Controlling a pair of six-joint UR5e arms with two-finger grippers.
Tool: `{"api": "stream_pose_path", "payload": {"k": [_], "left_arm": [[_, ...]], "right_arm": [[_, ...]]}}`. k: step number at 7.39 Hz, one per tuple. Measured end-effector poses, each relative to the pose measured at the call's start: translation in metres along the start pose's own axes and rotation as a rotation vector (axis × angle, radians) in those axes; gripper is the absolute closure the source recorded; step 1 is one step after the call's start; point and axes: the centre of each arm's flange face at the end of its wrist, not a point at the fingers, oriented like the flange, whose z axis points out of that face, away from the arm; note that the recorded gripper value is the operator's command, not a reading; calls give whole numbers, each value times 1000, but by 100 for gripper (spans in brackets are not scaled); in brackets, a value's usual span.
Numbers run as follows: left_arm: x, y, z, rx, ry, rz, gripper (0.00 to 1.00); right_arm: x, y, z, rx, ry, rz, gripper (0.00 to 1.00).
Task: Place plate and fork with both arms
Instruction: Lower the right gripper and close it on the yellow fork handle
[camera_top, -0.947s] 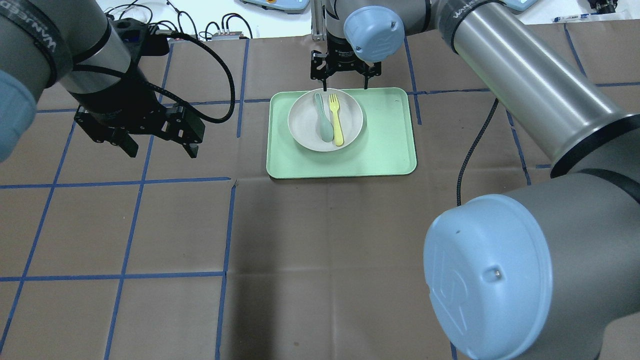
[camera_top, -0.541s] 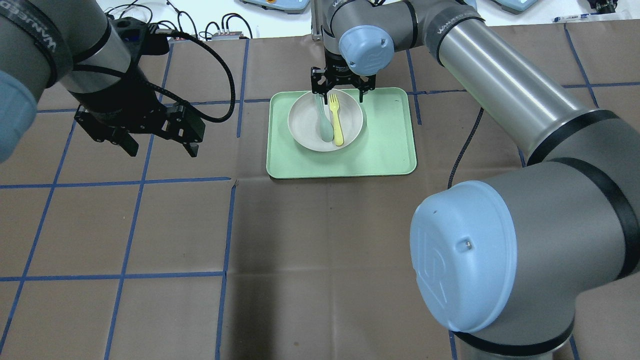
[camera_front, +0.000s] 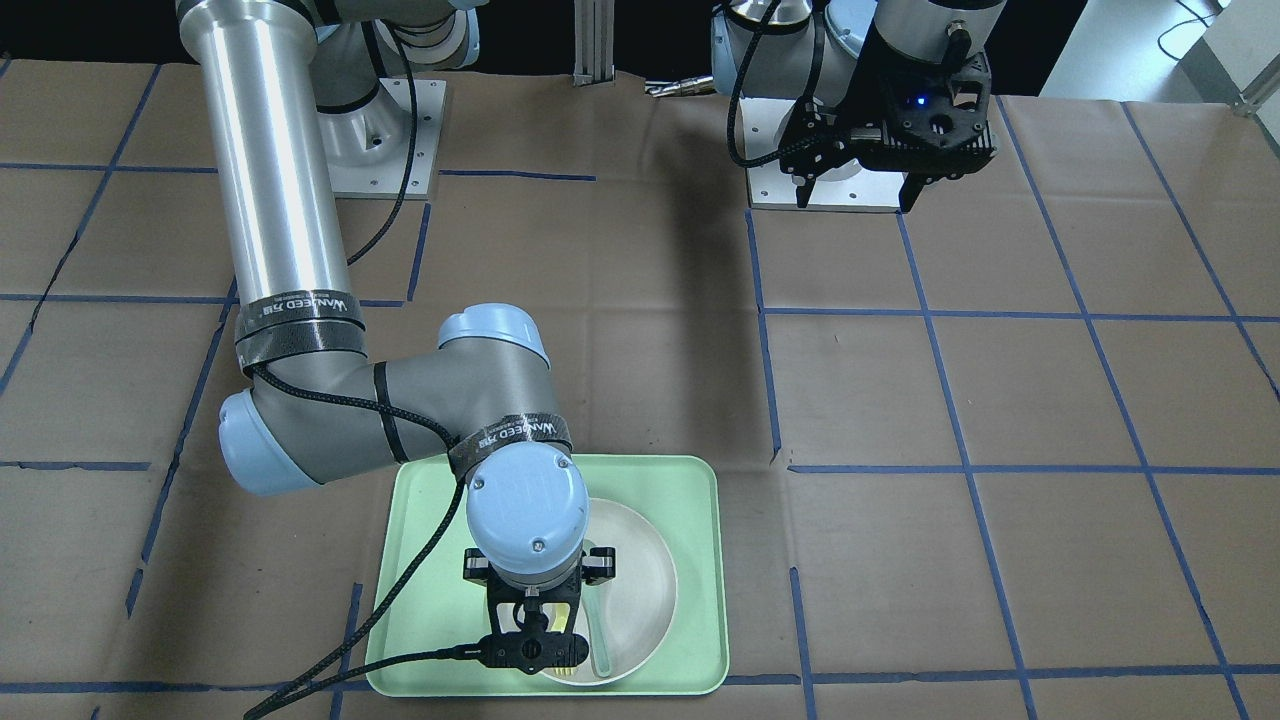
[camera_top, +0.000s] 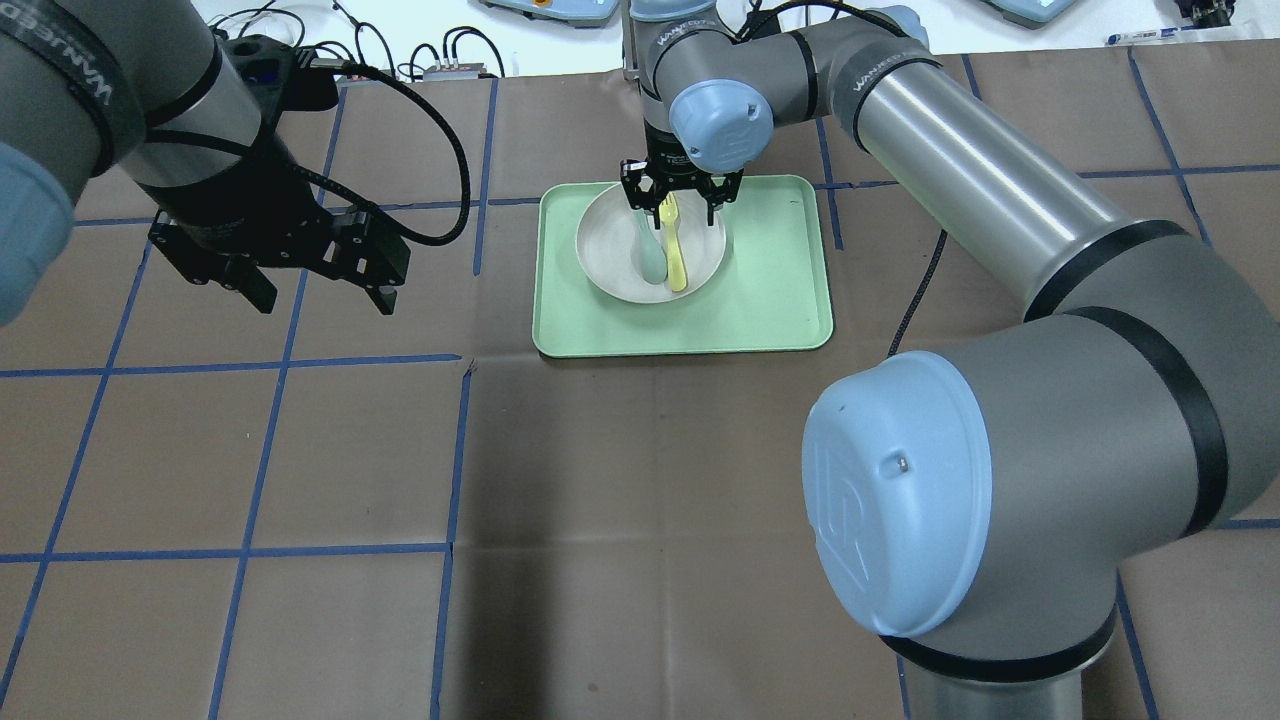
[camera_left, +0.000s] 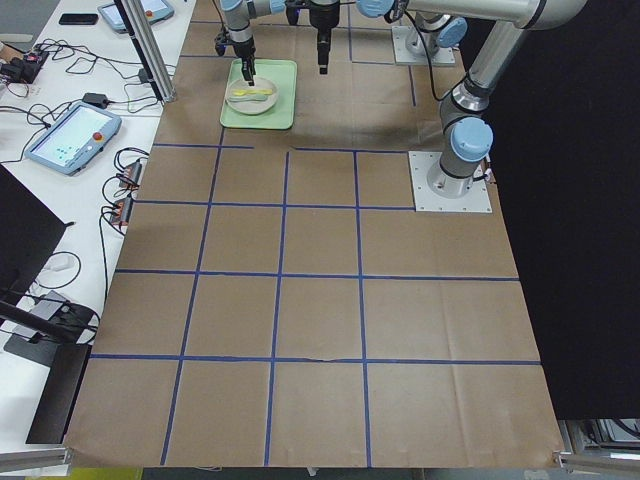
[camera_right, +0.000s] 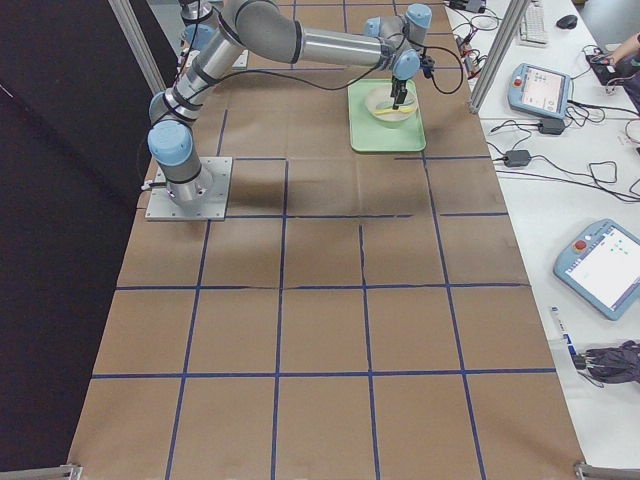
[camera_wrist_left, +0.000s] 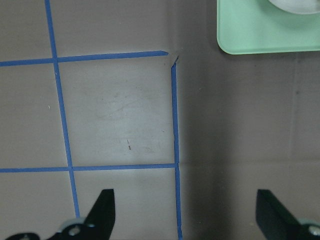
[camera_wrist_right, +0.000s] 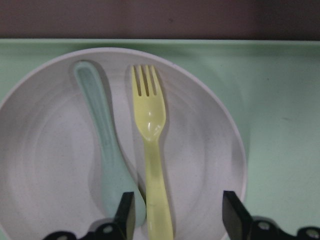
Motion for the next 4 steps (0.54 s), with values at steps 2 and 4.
{"api": "stream_pose_path", "payload": {"k": [2, 4], "left_arm": [[0, 0, 0, -1, -1, 0, 0], [0, -1, 1, -3, -1, 0, 0]], "right_arm": [[-4, 0, 12, -16, 4, 9, 56], [-6, 0, 20, -26, 7, 10, 56]]}}
